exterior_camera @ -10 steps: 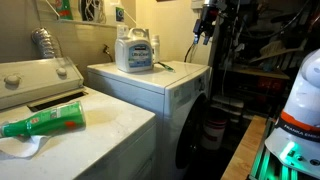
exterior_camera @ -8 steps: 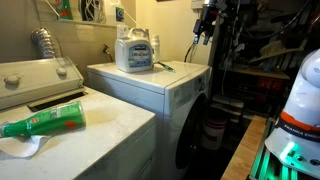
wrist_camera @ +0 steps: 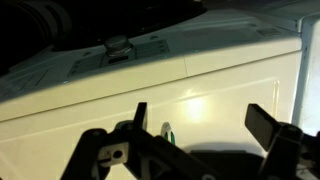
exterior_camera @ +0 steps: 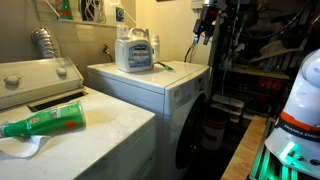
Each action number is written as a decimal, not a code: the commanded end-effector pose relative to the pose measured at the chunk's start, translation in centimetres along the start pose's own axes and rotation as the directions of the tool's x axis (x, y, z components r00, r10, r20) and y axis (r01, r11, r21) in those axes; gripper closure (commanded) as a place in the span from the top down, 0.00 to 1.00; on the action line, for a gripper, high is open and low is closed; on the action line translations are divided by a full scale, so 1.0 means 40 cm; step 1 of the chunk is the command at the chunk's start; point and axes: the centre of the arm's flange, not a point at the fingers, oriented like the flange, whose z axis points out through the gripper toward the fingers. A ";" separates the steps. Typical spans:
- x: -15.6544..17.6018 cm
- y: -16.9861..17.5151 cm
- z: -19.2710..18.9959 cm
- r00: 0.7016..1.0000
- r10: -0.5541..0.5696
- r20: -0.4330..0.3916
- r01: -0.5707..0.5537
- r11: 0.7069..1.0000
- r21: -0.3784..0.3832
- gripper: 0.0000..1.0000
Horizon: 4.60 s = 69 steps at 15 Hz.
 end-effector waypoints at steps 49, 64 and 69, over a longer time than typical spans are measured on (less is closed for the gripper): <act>0.469 -0.013 0.454 0.986 -0.066 -0.150 0.057 0.996 -0.066 1.00; 0.508 -0.027 0.500 0.985 -0.085 -0.148 0.075 0.995 -0.070 0.33; 0.501 -0.024 0.486 0.987 -0.082 -0.141 0.072 0.995 -0.074 0.03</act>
